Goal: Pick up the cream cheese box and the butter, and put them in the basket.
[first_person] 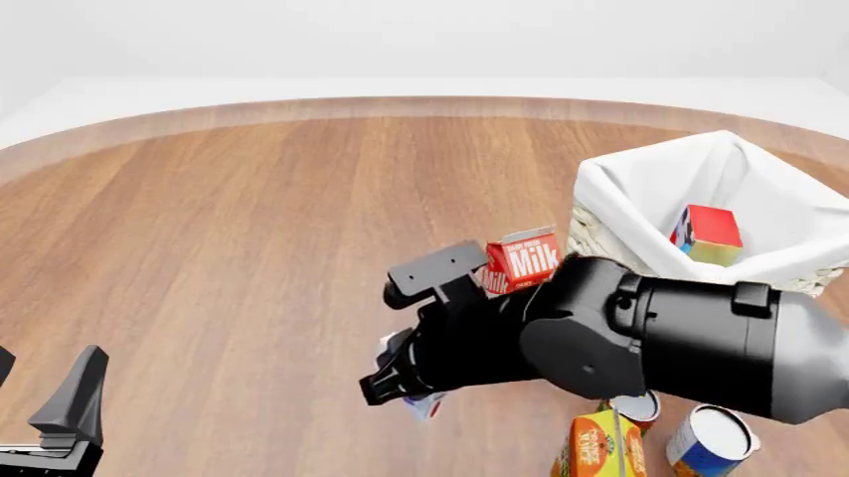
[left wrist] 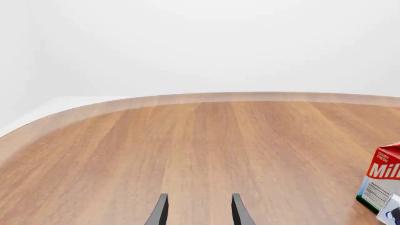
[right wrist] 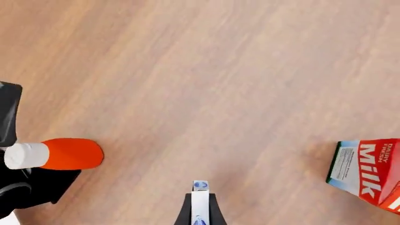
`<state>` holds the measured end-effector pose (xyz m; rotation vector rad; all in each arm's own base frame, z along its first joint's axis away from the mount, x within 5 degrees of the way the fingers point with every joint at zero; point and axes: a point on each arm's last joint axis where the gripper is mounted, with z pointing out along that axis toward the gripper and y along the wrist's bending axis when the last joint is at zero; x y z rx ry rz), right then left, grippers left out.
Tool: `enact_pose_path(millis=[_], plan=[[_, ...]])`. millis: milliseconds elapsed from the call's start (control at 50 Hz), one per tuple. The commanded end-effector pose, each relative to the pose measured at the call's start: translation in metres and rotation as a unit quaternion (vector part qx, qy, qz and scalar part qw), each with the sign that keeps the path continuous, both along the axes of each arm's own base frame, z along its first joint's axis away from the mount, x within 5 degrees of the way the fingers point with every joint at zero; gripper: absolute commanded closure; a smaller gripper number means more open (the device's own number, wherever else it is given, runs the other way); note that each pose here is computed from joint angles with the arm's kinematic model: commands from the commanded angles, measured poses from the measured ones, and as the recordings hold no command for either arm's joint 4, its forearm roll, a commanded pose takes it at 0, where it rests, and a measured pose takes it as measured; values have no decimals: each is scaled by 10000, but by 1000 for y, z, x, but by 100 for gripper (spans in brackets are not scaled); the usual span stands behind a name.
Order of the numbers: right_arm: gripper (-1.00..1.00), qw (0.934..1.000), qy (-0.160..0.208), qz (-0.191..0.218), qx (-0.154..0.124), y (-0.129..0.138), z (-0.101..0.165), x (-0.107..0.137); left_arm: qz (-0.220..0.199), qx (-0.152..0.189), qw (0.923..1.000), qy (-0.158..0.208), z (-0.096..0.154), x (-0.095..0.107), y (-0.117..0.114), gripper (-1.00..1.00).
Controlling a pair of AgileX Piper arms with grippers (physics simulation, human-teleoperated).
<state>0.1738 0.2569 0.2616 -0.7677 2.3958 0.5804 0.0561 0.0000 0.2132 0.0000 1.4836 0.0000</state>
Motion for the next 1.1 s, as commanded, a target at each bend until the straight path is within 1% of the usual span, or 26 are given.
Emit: enact_pose_path(millis=[20,180,300,400,460,520,580,640,660,720,740,800,880,900,940,980,1000,1020,1040,1060,1080,1100], plan=[[100,9991,-399,53,145,-7,40,12,0,0,10000,0,0,0,0,-100],[100,9975,-681,100,155,-12,59,21,0,0,10000,0,0,0,0,-100],[100,9954,-941,50,186,-28,82,24,0,0,10000,0,0,0,0,-100],[100,9942,-1053,9,232,-36,90,24,0,0,10000,0,0,0,0,-100],[100,9919,-1246,-81,245,-48,102,28,0,0,10000,0,0,0,0,-100],[100,9897,-1391,-141,318,-57,114,26,0,0,10000,0,0,0,0,-100],[100,9887,-1455,-178,326,-64,119,25,0,0,10000,0,0,0,0,-100],[100,9861,-1600,-270,344,-75,129,24,0,0,10000,0,0,0,0,-100],[100,9841,-1704,-348,358,-83,138,24,0,0,10000,0,0,0,0,-100],[100,9826,-1778,-399,351,-90,143,23,0,0,10000,0,0,0,0,-100],[100,9811,-1852,-457,339,-97,148,22,0,0,10000,0,0,0,0,-100],[100,9802,-1884,-512,343,-101,150,22,0,0,10000,0,0,0,0,-100],[100,9764,-2033,-674,287,-117,157,20,0,0,10000,0,0,0,0,-100],[100,9753,-2046,-764,320,-121,160,20,0,0,10000,0,0,0,0,-100],[100,9743,-2085,-814,265,-126,160,20,0,0,10000,0,0,0,0,-100],[100,9723,-2103,-977,303,-134,161,20,0,0,10000,0,0,0,0,-100],[100,9719,-2122,-984,256,-136,160,20,0,0,10000,0,0,0,0,-100],[100,9709,-2128,-1070,258,-140,161,20,0,0,10000,0,0,0,0,-100],[100,9709,-2128,-1070,258,-140,161,20,0,0,10000,0,0,0,0,-100],[100,9680,-2231,-1145,109,-149,160,22,0,0,10000,0,0,0,0,-100],[100,9671,-2197,-1262,213,-151,163,21,0,0,10000,0,0,0,0,-100],[100,9671,-2197,-1262,213,-151,163,21,0,0,10000,0,0,0,0,-100]])
